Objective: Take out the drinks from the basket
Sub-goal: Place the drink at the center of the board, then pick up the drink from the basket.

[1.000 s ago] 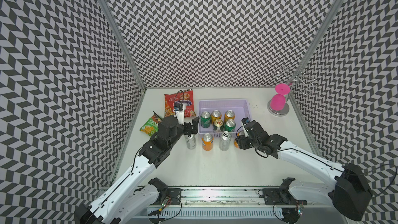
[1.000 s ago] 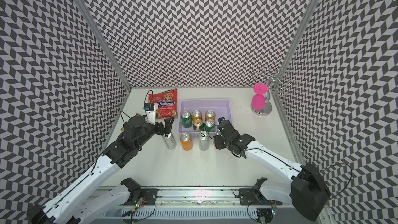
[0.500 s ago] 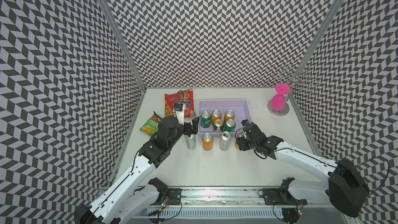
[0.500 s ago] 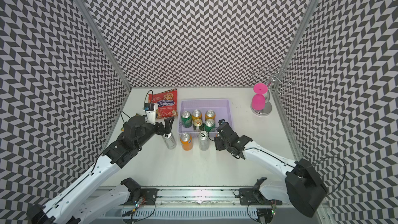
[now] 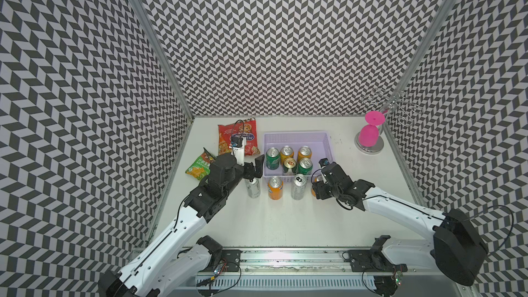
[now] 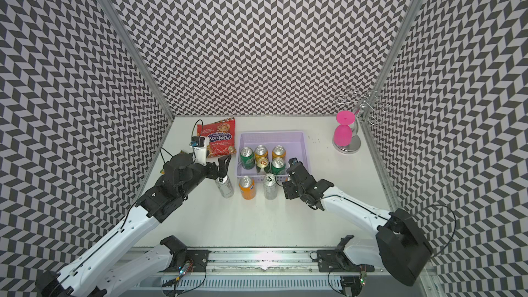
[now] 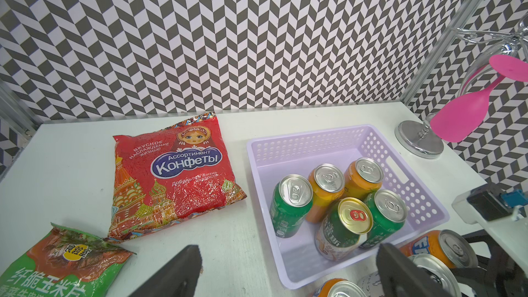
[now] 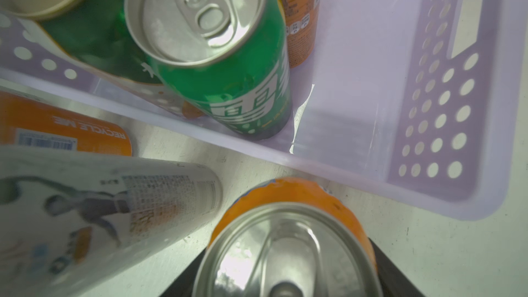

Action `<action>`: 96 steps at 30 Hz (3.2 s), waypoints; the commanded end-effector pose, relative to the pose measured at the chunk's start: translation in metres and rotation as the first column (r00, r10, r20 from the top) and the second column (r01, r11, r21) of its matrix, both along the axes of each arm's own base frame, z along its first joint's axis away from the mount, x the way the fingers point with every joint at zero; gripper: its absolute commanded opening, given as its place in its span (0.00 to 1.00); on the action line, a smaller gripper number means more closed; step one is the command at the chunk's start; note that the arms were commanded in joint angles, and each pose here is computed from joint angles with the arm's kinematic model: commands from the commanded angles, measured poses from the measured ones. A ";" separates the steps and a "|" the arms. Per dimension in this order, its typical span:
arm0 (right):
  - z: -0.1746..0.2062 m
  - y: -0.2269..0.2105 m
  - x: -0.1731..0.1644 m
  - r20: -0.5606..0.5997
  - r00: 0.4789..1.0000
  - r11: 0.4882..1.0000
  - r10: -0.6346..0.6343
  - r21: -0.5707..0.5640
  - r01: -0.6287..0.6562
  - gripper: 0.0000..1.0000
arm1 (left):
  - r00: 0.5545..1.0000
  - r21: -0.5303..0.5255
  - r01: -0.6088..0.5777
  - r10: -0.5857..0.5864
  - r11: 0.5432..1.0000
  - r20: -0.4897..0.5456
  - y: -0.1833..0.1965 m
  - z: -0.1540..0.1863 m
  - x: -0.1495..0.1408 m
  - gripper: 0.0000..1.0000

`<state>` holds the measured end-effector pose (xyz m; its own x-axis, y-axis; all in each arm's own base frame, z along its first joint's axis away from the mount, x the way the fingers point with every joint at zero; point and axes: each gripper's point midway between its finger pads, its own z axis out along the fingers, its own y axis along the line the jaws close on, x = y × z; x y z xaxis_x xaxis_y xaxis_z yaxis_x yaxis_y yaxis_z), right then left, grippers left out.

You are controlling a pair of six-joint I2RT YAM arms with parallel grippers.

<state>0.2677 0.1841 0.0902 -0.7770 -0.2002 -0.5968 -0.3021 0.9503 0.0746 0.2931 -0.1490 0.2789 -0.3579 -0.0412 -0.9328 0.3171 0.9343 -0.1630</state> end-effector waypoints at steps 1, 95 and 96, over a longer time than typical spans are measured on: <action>0.029 0.015 0.016 0.092 0.996 0.998 0.015 0.053 -0.019 0.80 | 1.000 -0.009 -0.005 0.005 1.000 0.016 0.003 0.008 -0.001 0.99; 0.017 0.043 0.162 -0.061 0.995 0.989 0.084 -0.115 -0.091 0.91 | 1.000 -0.001 -0.001 0.001 1.000 -0.011 0.000 -0.004 0.002 0.99; 0.015 0.043 0.162 -0.069 0.994 0.989 0.085 -0.117 -0.093 0.90 | 1.000 0.000 -0.002 0.002 1.000 -0.009 0.000 -0.003 0.002 0.99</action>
